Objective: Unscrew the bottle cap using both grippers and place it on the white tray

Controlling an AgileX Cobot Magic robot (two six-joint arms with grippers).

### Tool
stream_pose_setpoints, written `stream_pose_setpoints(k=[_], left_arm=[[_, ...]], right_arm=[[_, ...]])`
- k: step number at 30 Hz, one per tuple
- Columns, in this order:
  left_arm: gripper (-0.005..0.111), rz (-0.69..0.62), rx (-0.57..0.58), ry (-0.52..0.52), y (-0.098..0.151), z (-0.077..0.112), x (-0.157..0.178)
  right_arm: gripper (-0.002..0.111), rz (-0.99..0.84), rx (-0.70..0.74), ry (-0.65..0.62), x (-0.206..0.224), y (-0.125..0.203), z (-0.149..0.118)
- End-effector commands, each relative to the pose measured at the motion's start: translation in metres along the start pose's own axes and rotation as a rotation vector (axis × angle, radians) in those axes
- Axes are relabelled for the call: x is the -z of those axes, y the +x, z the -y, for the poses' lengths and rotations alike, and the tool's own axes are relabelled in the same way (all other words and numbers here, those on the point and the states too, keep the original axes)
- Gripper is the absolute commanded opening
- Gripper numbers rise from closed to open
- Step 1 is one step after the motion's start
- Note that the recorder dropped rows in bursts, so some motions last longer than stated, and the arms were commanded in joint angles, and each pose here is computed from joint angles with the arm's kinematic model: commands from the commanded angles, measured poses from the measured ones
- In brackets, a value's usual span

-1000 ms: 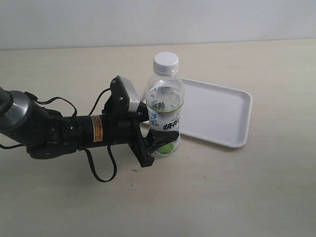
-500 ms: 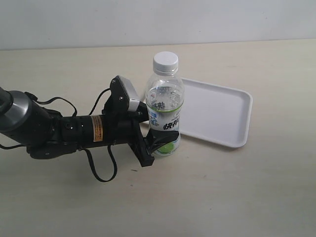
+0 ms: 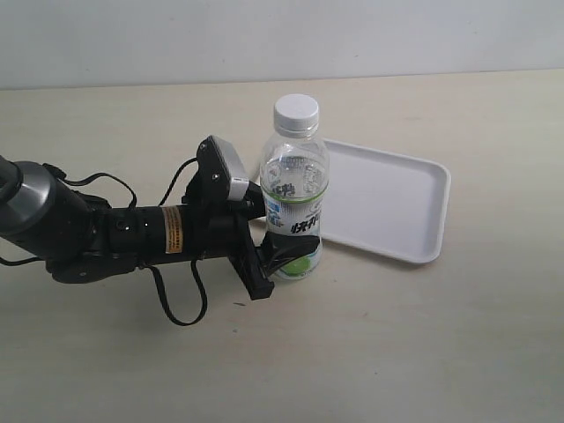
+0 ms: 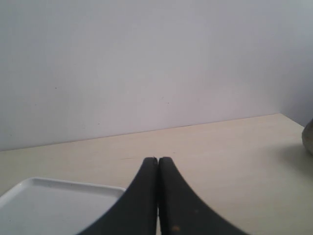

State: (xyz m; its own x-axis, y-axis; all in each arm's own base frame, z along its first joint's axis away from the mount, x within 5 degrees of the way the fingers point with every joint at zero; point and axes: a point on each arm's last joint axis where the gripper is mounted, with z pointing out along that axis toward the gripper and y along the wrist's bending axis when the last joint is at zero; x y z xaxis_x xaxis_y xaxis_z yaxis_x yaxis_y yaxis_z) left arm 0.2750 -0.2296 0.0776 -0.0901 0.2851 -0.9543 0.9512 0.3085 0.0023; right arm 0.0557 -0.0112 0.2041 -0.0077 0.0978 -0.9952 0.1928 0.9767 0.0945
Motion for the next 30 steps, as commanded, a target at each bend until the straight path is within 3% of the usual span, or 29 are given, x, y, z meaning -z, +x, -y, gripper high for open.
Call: stream_pose_setpoints(k=[1,4,7,11,14,17,20,24,30], left_arm=[[0.0,0.011,-0.007,0.011,-0.003,0.001,-0.001],[0.0,0.011,-0.007,0.011,-0.003,0.001,-0.001],[0.0,0.011,-0.007,0.011,-0.003,0.001,-0.001],[0.0,0.011,-0.007,0.011,-0.003,0.001,-0.001],[0.0,0.011,-0.007,0.011,-0.003,0.001,-0.001],[0.0,0.011,-0.009,0.011,-0.003,0.001,-0.001],[0.0,0.008,-0.009,0.01,-0.003,0.001,-0.001],[0.0,0.0,-0.009,0.008,-0.002,0.001,-0.001],[0.0,0.001,-0.008,0.005,-0.002,0.0,-0.001]], right_arm=[[0.0,0.003,0.002,-0.004,0.0,0.001,0.0],[0.0,0.068,-0.017,-0.016,0.001,-0.005,-0.001],[0.0,0.185,-0.349,-0.055,0.002,-0.016,-0.002],[0.0,0.287,-0.564,-0.08,0.004,-0.025,0.001],[0.0,0.404,-0.592,-0.094,0.008,-0.035,0.003],[0.0,0.403,-0.61,-0.1,0.008,-0.036,0.003],[0.0,0.357,-0.484,-0.106,0.011,-0.06,-0.004],[0.0,0.218,-0.25,-0.063,0.003,-0.118,-0.012],[0.0,-0.251,0.143,0.073,-0.054,-0.19,-0.013]])
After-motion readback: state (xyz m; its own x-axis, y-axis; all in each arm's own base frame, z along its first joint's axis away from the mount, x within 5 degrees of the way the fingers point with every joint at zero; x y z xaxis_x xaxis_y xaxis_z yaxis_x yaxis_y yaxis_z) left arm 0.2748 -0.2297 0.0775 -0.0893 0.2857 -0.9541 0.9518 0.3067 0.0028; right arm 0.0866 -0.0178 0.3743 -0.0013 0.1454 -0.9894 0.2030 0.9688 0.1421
